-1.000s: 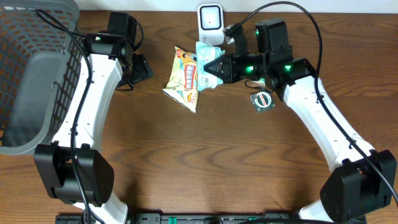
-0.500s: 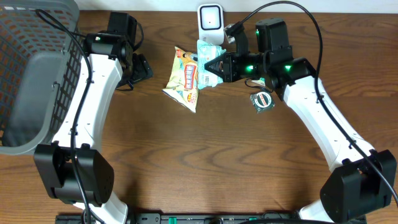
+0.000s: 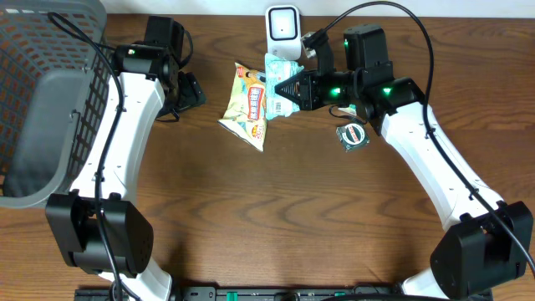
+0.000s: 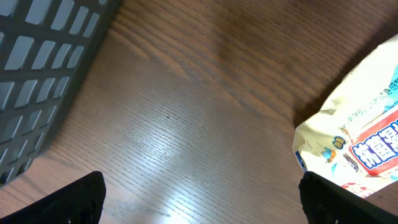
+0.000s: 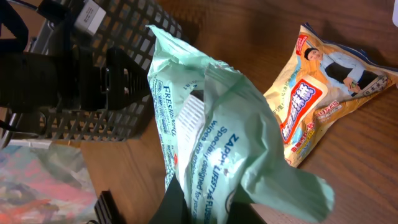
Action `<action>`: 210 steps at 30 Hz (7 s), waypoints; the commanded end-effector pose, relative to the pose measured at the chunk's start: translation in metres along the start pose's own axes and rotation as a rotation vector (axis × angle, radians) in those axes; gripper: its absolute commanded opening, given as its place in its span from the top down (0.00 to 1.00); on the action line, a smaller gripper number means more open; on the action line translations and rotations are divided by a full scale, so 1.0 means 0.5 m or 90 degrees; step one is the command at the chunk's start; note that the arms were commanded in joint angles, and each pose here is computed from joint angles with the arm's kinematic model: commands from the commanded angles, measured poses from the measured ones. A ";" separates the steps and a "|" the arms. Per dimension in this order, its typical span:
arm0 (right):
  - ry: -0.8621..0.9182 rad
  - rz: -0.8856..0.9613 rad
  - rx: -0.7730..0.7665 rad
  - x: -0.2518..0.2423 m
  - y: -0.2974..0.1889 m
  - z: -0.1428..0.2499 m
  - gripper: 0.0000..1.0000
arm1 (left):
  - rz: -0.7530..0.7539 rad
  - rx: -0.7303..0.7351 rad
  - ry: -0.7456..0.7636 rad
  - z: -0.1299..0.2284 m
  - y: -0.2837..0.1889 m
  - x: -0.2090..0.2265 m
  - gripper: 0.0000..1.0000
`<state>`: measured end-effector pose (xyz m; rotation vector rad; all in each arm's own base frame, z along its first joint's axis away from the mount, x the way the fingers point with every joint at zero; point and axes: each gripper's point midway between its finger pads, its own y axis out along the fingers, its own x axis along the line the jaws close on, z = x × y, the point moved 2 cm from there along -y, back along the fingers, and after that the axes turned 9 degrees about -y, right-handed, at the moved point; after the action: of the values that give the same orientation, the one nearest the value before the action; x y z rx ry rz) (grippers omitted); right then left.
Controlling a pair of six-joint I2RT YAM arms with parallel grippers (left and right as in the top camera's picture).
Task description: Scan the item barcode
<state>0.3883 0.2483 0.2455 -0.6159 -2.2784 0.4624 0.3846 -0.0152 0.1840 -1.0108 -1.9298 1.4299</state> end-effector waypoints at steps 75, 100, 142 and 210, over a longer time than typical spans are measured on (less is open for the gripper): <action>-0.191 0.628 0.499 -0.122 0.123 0.335 0.79 | -0.005 -0.007 0.008 -0.005 -0.005 0.006 0.02; 0.069 0.484 0.435 -0.313 0.037 0.300 0.35 | -0.005 -0.007 0.008 -0.005 -0.005 0.006 0.02; -0.113 0.945 0.312 -0.276 -0.056 0.236 0.99 | -0.005 -0.007 0.008 -0.005 -0.005 0.006 0.02; -0.130 0.684 0.637 -0.188 0.030 0.287 0.01 | -0.005 -0.007 0.008 -0.005 -0.005 0.006 0.02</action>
<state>0.3371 0.2032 0.0878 -1.2467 -1.3634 2.0582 0.3845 -0.0152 0.1840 -1.0104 -1.9295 1.4300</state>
